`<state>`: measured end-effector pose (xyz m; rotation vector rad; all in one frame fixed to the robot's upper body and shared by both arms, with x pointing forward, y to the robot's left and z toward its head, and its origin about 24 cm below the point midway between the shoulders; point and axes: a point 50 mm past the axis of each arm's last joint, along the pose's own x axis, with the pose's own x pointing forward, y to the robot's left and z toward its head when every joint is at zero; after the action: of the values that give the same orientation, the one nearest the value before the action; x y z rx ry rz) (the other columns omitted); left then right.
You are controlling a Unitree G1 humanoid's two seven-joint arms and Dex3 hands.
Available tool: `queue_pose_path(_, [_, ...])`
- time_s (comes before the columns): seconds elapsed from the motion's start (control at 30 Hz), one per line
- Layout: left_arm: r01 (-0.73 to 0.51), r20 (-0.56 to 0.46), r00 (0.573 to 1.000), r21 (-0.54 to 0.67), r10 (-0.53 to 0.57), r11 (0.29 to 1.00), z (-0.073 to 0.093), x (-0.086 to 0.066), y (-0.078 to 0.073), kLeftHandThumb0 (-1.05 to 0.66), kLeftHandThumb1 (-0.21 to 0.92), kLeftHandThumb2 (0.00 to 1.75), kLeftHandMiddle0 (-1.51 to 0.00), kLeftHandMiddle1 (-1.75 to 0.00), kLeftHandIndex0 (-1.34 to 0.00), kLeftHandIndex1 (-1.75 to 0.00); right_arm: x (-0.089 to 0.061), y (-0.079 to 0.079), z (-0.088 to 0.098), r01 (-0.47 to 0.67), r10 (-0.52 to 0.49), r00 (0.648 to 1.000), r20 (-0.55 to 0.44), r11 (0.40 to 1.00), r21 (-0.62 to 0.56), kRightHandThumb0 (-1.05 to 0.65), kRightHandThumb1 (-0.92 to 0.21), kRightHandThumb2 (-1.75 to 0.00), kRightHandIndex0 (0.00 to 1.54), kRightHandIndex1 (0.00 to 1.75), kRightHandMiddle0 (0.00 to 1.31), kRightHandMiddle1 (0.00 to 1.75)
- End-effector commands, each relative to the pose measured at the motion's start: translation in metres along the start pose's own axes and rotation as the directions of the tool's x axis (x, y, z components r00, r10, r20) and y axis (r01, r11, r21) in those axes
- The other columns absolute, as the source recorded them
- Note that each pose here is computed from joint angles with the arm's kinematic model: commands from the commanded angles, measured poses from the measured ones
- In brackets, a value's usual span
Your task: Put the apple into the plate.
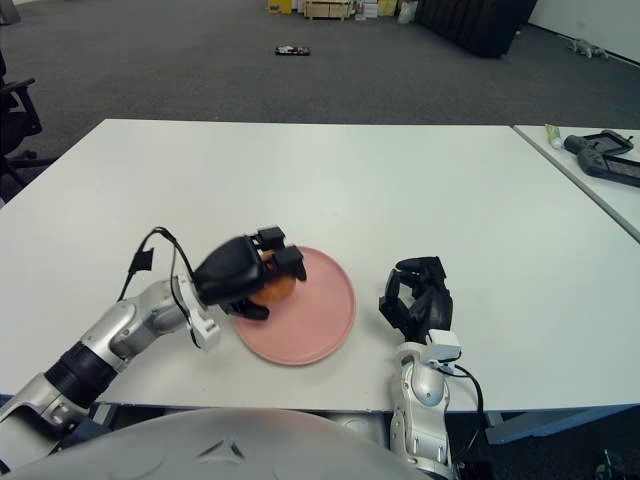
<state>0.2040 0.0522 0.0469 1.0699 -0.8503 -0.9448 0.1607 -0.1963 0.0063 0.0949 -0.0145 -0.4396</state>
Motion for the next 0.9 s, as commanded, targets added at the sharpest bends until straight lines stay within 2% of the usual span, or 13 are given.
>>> queue_pose_path(0.0, [0.045, 0.051, 0.998, 0.062, -0.048, 0.997, -0.005, 0.009, -0.006, -0.48, 0.28, 1.35, -1.20, -1.75, -0.63, -1.75, 0.003, 0.002, 0.004, -0.003, 0.003, 1.000, 0.020, 1.000, -0.001, -0.38, -0.67, -0.87, 0.77, 1.75, 0.34, 1.75])
queue_pose_path(0.27, [0.153, 0.071, 0.985, 0.071, -0.158, 0.986, -0.011, 0.012, -0.022, -0.48, 0.28, 1.36, -1.22, -1.75, -0.64, -1.75, 0.002, 0.003, 0.004, -0.011, 0.011, 0.999, 0.030, 1.000, 0.010, -0.38, -0.68, -0.86, 0.77, 1.75, 0.34, 1.75])
queue_pose_path(0.43, [0.219, 0.029, 0.975, 0.006, -0.219, 0.976, -0.015, 0.010, -0.036, -0.48, 0.27, 1.37, -1.22, -1.75, -0.64, -1.75, 0.002, 0.003, 0.005, -0.011, 0.010, 0.999, 0.032, 1.000, 0.012, -0.38, -0.68, -0.86, 0.77, 1.75, 0.34, 1.75])
queue_pose_path(0.67, [0.220, 0.000, 0.976, -0.056, -0.220, 0.974, -0.015, 0.008, -0.040, -0.48, 0.28, 1.36, -1.20, -1.75, -0.63, -1.75, 0.002, 0.003, 0.006, -0.006, 0.006, 0.999, 0.031, 1.000, 0.014, -0.38, -0.68, -0.86, 0.77, 1.75, 0.34, 1.75])
queue_pose_path(0.87, [0.162, -0.007, 0.987, -0.081, -0.163, 0.984, -0.015, 0.008, -0.040, -0.47, 0.33, 1.30, -1.15, -1.75, -0.59, -1.75, 0.001, 0.003, 0.005, -0.005, 0.005, 1.000, 0.023, 1.000, 0.017, -0.38, -0.68, -0.86, 0.77, 1.75, 0.34, 1.75])
